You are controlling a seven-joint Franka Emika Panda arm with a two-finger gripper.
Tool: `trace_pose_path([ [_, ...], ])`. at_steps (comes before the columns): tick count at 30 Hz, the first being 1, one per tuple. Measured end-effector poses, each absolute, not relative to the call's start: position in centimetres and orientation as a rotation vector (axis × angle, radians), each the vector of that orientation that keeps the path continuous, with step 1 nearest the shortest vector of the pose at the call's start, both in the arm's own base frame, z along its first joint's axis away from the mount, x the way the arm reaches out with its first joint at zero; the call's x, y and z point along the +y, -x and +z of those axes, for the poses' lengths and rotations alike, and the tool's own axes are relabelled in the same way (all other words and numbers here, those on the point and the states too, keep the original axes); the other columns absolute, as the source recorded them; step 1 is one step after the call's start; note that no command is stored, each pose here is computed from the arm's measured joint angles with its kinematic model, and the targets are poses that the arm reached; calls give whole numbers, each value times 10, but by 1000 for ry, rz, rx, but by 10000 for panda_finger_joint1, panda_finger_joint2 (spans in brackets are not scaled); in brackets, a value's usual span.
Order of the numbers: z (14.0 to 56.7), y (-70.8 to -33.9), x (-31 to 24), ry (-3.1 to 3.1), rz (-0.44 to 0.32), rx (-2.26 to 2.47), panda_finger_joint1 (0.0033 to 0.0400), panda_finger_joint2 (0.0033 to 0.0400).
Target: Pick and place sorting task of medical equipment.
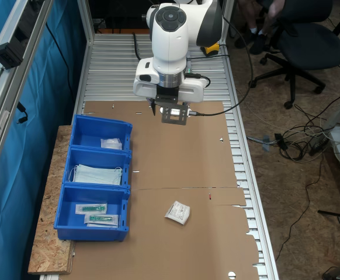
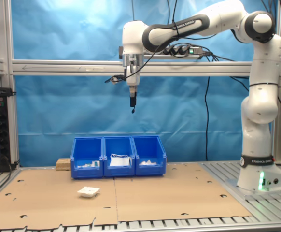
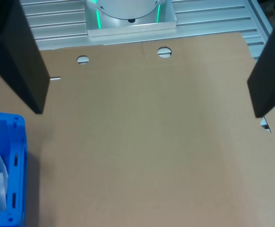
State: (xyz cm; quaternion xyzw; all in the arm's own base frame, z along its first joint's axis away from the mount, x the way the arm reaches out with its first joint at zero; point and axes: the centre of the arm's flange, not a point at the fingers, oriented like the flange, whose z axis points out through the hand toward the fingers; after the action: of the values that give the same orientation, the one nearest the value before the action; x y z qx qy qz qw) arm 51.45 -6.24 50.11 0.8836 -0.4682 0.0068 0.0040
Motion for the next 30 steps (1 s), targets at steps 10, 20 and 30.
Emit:
trace_pose_path([
  [10,501,-515,-62,-2769,21,-1467,400,400],
  [20,501,-515,-62,-2770,24,-1468,400,400],
  [30,482,-534,-64,-2788,74,-1471,400,400],
])
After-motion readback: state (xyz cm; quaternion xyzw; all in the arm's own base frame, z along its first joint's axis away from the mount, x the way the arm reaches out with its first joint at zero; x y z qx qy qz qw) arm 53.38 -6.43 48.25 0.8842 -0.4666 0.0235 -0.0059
